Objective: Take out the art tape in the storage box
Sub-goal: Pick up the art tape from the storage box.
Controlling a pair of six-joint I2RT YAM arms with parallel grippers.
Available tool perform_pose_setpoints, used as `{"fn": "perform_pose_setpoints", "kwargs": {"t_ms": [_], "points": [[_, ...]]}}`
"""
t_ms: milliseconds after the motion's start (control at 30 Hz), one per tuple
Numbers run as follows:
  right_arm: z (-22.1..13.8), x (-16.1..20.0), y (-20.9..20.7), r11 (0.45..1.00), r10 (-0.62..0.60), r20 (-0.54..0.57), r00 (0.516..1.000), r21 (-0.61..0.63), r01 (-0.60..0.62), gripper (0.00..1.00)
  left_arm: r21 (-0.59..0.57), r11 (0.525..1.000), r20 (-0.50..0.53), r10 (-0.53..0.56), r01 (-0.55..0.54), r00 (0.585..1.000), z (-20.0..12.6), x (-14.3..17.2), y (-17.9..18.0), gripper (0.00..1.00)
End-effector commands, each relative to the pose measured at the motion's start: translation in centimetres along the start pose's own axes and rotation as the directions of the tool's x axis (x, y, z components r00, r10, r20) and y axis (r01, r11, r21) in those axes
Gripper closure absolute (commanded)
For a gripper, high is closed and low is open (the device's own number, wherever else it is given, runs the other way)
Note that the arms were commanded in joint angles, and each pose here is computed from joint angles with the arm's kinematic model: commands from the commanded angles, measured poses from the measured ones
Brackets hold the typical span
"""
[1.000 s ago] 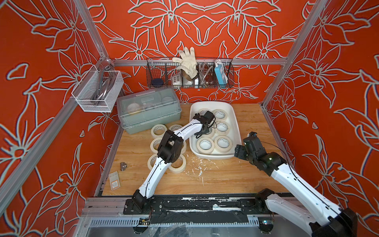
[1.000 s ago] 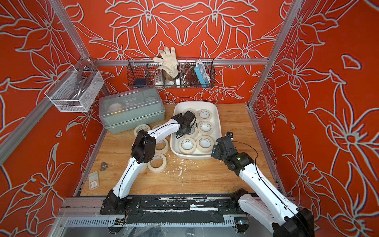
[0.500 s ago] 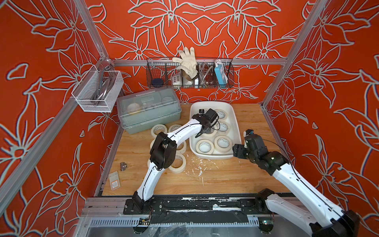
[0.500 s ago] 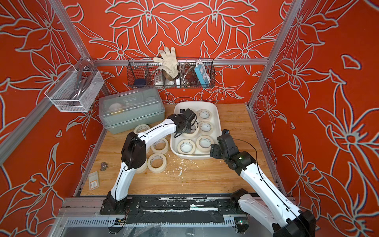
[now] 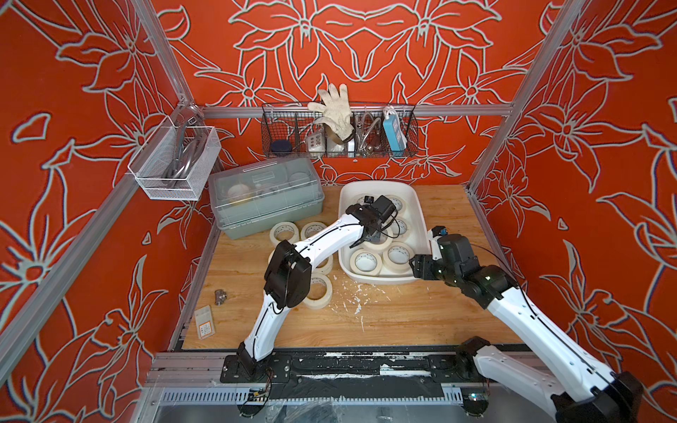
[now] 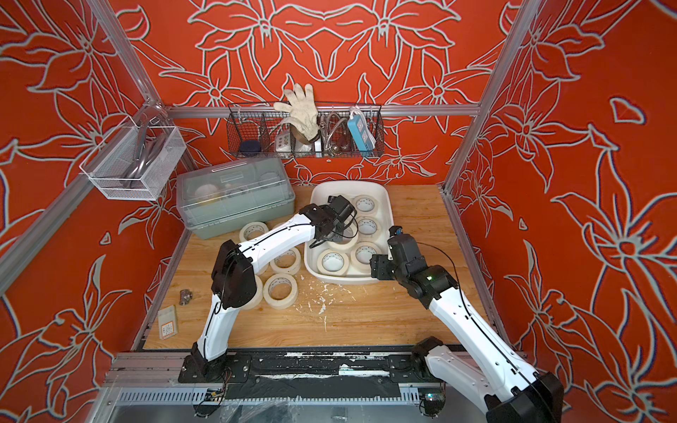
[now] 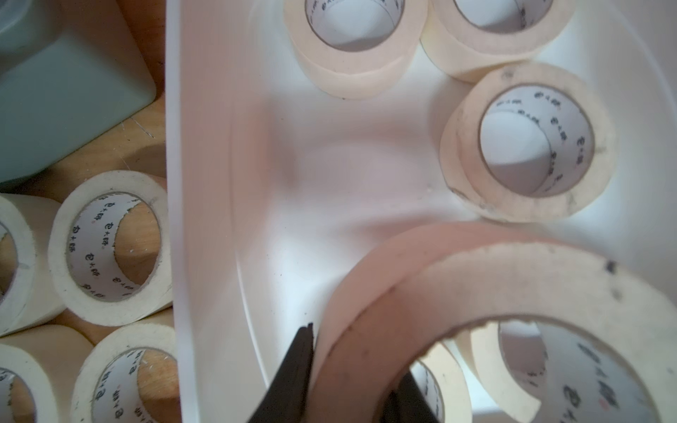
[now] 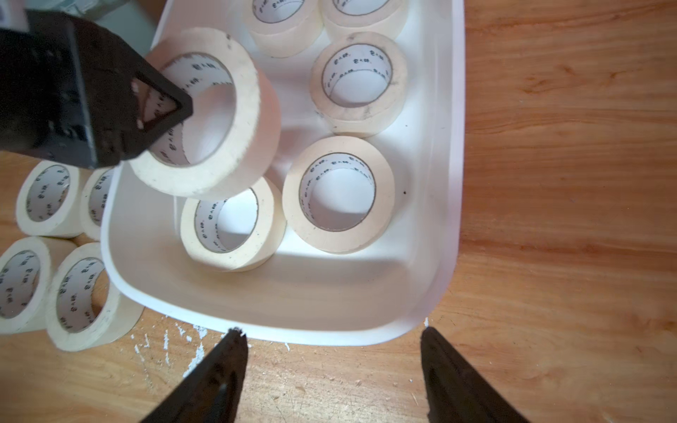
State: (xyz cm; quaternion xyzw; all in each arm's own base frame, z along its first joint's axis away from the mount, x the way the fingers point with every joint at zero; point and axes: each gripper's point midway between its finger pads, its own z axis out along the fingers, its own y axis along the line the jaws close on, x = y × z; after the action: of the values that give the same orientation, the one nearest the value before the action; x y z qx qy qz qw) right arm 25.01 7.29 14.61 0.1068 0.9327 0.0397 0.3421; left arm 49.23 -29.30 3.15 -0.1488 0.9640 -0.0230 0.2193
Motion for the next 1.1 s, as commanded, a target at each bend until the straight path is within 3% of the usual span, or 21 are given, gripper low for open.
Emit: {"fn": "perform_pose_setpoints", "kwargs": {"t_ms": [0,267,433,633,800,933,1067], "points": [[0.1,0.3,-0.4,1.0,-0.002,0.002,1.0,0.007,0.001,0.15,0.038,0.999,0.001,0.012,-0.012,1.0,0.0,0.1,-0.8,0.73],[-0.5,-0.2,0.1,0.999,-0.028,0.011,1.0,-0.02,0.028,0.16,0.038,0.997,0.057,0.059,-0.061,0.997,-2.9,-0.8,-0.4,0.78],[-1.2,-0.9,1.0,0.996,-0.064,0.026,0.998,-0.067,0.066,0.17,0.021,0.991,0.134,0.128,-0.132,0.983,-6.4,-1.6,-0.2,0.8],[-1.9,-1.6,2.4,0.985,-0.117,0.033,0.993,-0.128,0.12,0.18,0.035,0.973,0.164,0.218,-0.227,0.962,-10.2,-1.5,-0.3,0.98],[-2.7,-1.9,4.5,0.954,-0.189,0.03,0.982,-0.23,0.19,0.2,0.024,0.928,0.144,0.364,-0.371,0.92,-12.7,0.1,-0.4,1.0],[-3.3,-2.3,6.0,0.93,-0.22,0.031,0.975,-0.296,0.219,0.22,-0.016,0.907,0.127,0.42,-0.422,0.898,-14.2,1.3,0.3,1.0],[-3.6,-2.6,6.9,0.917,-0.238,0.017,0.971,-0.327,0.23,0.23,-0.003,0.855,0.115,0.515,-0.519,0.849,-15.7,3.5,0.3,1.0]]}}
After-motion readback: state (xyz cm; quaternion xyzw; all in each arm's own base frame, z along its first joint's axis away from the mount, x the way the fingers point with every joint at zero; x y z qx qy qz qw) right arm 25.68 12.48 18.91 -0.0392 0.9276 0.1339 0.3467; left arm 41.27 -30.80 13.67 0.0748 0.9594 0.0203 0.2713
